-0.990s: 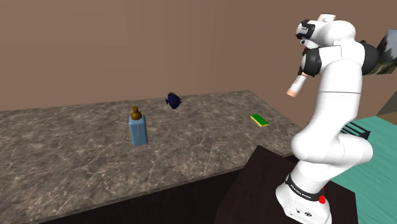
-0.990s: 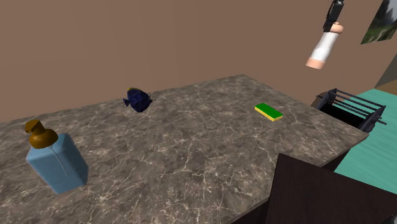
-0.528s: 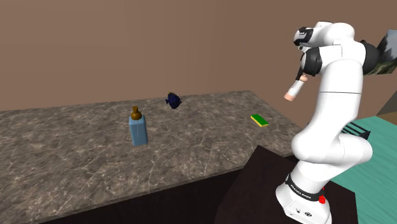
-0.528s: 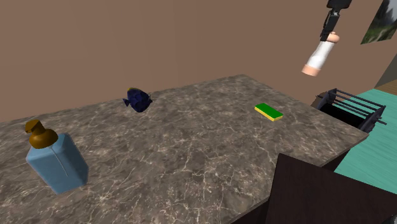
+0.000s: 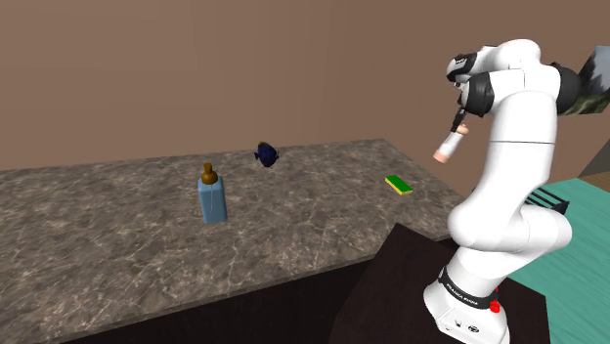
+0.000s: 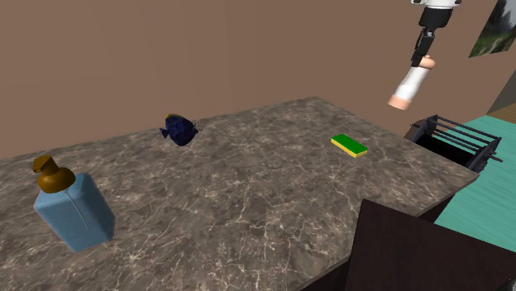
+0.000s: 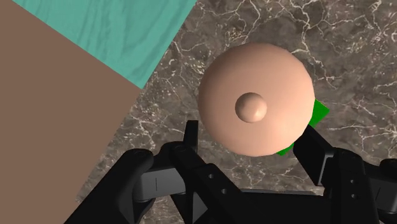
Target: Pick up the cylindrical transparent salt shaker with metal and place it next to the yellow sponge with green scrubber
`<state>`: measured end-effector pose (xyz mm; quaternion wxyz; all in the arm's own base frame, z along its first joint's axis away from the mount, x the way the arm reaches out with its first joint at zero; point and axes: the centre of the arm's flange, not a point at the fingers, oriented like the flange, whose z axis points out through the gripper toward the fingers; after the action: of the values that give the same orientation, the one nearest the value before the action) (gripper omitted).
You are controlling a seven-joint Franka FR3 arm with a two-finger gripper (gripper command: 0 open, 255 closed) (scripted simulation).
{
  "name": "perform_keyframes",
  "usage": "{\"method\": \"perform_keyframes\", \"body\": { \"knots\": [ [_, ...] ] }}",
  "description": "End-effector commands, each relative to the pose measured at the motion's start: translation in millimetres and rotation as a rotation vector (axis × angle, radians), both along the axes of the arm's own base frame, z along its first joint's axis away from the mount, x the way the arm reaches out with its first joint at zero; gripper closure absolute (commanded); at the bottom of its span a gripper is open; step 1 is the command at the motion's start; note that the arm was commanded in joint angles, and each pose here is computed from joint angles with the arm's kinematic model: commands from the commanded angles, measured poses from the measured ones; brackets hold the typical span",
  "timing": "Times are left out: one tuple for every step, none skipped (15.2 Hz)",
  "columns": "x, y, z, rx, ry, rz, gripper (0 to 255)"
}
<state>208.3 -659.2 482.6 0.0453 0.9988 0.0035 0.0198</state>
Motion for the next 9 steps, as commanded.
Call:
{"method": "perform_keyframes", "body": {
  "knots": [
    [0, 1, -10, -0.001, 0.000, 0.000, 255],
    [0, 1, -15, -0.001, 0.000, 0.000, 255],
    [0, 1, -20, -0.001, 0.000, 0.000, 255],
    [0, 1, -25, -0.001, 0.000, 0.000, 255],
    [0, 1, -31, -0.001, 0.000, 0.000, 255],
    [0, 1, -36, -0.001, 0.000, 0.000, 255],
    [0, 1, -41, -0.001, 0.000, 0.000, 255],
    [0, 1, -47, -0.001, 0.000, 0.000, 255],
    [0, 1, -52, -0.001, 0.000, 0.000, 255]
  ]
}}
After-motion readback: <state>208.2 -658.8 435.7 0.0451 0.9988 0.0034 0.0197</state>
